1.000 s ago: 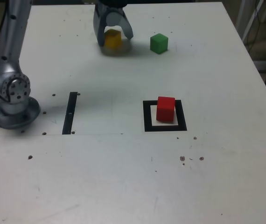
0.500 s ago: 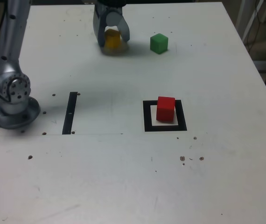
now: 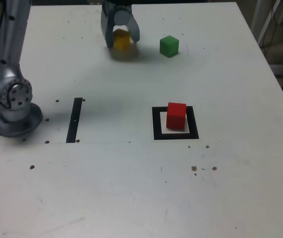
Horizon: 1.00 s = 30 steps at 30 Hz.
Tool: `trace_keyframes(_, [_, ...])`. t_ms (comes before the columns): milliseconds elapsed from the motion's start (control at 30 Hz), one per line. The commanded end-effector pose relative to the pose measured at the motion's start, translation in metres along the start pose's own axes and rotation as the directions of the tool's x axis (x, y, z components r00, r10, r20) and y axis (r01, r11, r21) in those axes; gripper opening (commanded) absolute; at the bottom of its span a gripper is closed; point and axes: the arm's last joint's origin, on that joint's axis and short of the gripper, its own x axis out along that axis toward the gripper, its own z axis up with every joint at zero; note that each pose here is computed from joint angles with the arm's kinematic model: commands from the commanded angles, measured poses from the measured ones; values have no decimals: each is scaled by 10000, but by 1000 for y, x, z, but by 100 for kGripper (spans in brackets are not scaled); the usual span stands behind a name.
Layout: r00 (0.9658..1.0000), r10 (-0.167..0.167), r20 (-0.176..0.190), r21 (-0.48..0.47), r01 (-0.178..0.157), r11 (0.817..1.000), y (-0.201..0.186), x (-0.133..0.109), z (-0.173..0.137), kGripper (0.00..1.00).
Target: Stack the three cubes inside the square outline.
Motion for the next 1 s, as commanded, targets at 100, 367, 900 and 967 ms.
trace_keyframes(100, [9994,266,225,200,-270,9994,-13,-22,-6,56])
trace_keyframes(367, [9958,698,600,851,-747,9936,-56,-67,-14,56])
trace_keyframes(900, [9923,1002,731,2093,-1135,9712,-152,-100,-14,56])
trace_keyframes(967, [9924,980,746,2247,-1125,9679,-165,-101,-14,56])
